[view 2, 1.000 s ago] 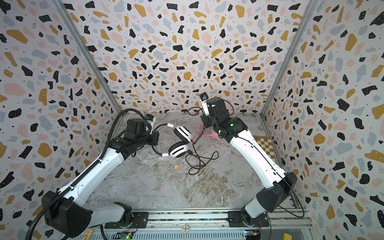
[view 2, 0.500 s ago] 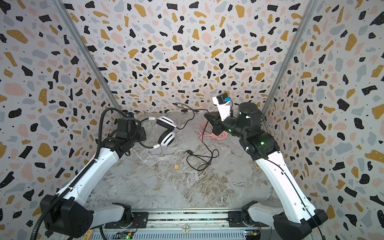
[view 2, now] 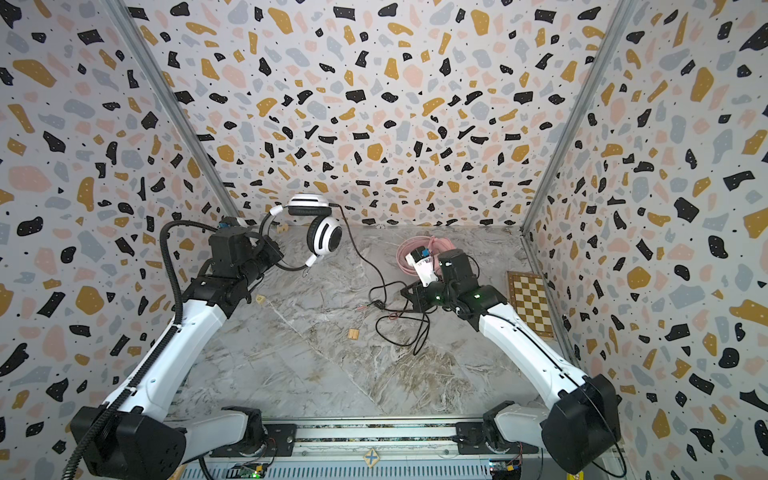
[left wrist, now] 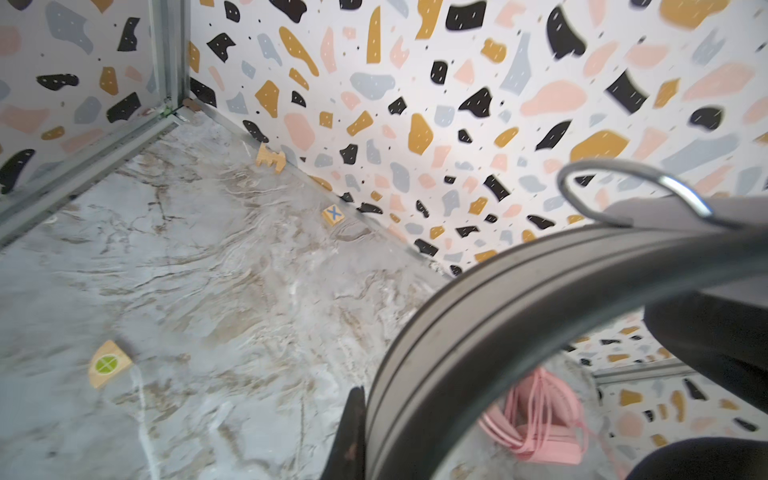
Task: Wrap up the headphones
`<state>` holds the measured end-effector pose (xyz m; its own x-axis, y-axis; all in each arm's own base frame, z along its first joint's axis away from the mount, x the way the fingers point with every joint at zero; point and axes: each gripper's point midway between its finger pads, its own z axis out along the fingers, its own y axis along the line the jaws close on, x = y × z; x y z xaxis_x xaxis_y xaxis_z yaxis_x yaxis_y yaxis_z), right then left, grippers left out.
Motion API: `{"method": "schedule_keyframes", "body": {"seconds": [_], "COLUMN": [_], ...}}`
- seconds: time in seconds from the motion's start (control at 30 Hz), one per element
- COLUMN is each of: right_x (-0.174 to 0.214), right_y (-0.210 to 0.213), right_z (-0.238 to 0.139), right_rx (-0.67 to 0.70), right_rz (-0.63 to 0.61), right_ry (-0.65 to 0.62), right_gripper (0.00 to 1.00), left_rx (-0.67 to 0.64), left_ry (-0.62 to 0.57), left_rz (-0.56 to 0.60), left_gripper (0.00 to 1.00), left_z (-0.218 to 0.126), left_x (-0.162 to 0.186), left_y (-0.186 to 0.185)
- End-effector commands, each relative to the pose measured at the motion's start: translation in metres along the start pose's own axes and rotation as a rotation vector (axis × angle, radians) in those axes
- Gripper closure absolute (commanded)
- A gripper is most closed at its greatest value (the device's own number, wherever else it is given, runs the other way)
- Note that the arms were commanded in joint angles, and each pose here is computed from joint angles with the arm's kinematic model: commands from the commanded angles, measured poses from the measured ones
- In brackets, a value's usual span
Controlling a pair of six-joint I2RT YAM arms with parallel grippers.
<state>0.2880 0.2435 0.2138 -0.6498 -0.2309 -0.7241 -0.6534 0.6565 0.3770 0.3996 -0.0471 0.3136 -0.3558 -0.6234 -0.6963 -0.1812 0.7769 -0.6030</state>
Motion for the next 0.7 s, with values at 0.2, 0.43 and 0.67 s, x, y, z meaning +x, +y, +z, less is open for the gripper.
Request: {"method": "schedule_keyframes", "body": {"seconds": [0.2, 0.43, 0.67], "right_x": [-0.024, -0.050, -0.072], "right_y": [0.003, 0.056, 0.073], "right_z": [0.020, 0.039, 0.007], "right_rx": [0.052, 0.043, 0.108], "right_rz": [0.003, -0.158, -0.250], "right_ry": [-0.107, -0.067, -0.091], "right_gripper": [1.00, 1.00, 1.00], "left_rx": [0.371, 0.226, 0.131], "left_ry": [0.007, -0.049, -0.049], "left_rz": [-0.316, -0.253, -0.151], "left_gripper": [1.00, 1.00, 1.00], "left_z": [-0.028, -0.023, -0.010], "left_x": [-0.024, -0.010, 0.005], "left_y": [-0.079, -0.067, -0.050]}}
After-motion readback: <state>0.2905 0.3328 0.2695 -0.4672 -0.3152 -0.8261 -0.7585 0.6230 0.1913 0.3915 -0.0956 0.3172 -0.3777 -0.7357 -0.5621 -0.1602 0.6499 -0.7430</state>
